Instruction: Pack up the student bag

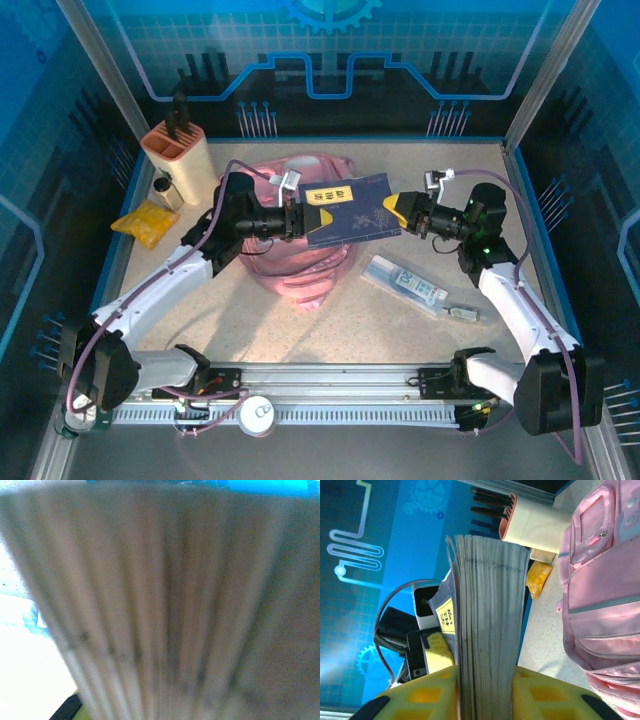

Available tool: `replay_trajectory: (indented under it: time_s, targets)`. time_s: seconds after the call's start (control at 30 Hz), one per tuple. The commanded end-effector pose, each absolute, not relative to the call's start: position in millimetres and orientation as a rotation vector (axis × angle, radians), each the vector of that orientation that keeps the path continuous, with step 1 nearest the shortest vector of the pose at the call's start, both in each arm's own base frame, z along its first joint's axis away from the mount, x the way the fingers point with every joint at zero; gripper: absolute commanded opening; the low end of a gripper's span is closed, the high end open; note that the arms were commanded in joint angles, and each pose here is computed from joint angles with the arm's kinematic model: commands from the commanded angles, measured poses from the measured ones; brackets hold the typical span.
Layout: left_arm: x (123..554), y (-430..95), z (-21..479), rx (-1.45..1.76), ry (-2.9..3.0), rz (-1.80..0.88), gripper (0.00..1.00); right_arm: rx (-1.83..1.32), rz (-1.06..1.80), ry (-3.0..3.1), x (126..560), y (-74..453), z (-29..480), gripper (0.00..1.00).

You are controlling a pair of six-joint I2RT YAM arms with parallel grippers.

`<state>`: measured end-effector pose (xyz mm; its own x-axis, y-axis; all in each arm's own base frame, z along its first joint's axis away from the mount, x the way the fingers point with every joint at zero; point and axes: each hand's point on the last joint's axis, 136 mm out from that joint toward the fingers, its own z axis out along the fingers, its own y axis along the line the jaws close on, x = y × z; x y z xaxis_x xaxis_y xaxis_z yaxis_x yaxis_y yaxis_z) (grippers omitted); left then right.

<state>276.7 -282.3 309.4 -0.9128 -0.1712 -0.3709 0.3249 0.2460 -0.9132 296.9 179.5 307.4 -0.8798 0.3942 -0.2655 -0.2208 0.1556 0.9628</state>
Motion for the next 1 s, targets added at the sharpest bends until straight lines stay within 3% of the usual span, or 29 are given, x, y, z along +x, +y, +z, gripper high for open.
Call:
replay_trajectory:
  time_s: [0.0, 0.27, 0.5, 0.6, 0.97]
  targets:
    - [277, -288, 324, 0.209, 2.086, -1.715, 0.0, 0.077, 1.801, 1.951, 290, 183, 316, 0.23]
    - [279, -293, 319, 0.221, 2.109, -1.709, 0.1, 0.084, 1.777, 1.946, 288, 178, 317, 0.0]
    - [281, -288, 316, 0.22, 2.131, -1.623, 0.57, 0.143, 1.726, 1.932, 294, 161, 316, 0.0]
    - [286, -275, 307, 0.218, 2.175, -1.457, 0.69, 0.197, 1.699, 1.92, 297, 148, 314, 0.0]
    - [313, -211, 184, 0.375, 2.486, -0.429, 0.74, 0.447, 1.451, 1.994, 288, 91, 261, 0.0]
